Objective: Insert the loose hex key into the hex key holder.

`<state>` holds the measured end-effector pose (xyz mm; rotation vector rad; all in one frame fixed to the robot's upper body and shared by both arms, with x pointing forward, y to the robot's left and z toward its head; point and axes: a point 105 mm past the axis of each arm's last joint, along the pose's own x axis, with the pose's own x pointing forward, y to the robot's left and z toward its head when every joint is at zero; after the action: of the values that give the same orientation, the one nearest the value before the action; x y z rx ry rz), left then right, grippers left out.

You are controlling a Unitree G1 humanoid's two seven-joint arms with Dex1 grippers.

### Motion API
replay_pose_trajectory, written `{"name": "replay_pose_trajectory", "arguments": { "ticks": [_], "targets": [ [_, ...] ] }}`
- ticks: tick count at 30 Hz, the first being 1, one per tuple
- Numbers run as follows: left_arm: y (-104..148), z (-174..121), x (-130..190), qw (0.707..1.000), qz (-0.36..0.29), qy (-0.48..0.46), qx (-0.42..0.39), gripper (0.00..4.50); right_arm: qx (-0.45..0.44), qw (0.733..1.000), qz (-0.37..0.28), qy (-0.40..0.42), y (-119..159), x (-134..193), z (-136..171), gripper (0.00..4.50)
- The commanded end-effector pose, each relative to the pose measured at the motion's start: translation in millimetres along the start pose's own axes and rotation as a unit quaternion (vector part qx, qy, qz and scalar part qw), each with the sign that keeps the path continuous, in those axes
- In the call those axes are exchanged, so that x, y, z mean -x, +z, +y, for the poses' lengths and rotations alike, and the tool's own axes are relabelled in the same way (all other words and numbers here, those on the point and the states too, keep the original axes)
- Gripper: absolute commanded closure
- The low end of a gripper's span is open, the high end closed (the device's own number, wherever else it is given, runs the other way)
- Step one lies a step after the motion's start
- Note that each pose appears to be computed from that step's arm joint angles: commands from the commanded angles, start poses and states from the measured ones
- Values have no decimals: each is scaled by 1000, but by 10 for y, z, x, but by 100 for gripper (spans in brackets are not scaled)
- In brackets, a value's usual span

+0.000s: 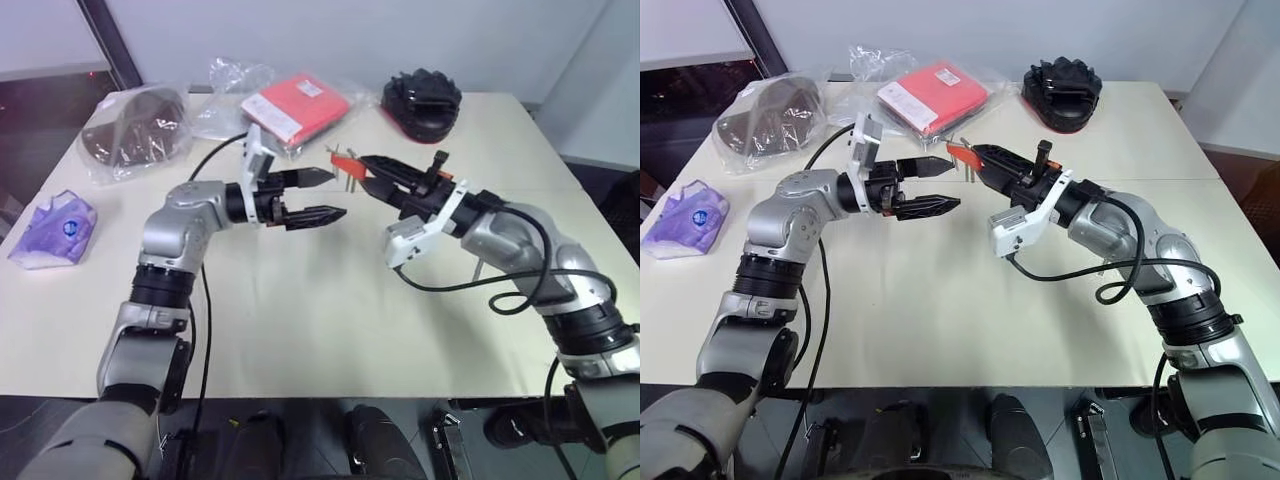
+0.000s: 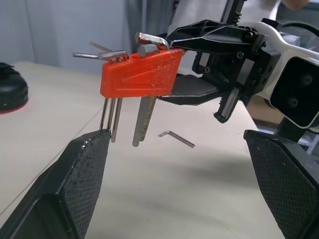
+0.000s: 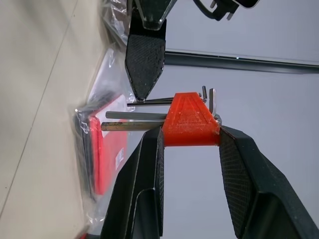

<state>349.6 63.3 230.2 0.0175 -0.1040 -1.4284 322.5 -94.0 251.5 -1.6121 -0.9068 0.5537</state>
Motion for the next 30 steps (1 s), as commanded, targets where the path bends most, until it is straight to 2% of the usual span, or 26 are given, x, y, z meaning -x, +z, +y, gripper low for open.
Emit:
{"name": "replay_pose_trajectory", "arguments": {
  "ticks": [1, 10, 19, 30],
  "targets": [
    [249, 9, 30, 999, -12, 3, -44, 0, 4, 998, -64, -2, 296, 19, -40, 352],
    [261, 44, 136, 999, -6, 15, -49, 0, 2, 998, -65, 4, 296, 72, -30, 352],
    [215, -85, 31, 999, -17, -14, -25, 0, 16, 998, -64, -15, 254, 68, -173, 352],
    [248, -118, -22, 999, -35, -19, -12, 0, 19, 998, -66, -7, 250, 84, -177, 352]
  ]
}}
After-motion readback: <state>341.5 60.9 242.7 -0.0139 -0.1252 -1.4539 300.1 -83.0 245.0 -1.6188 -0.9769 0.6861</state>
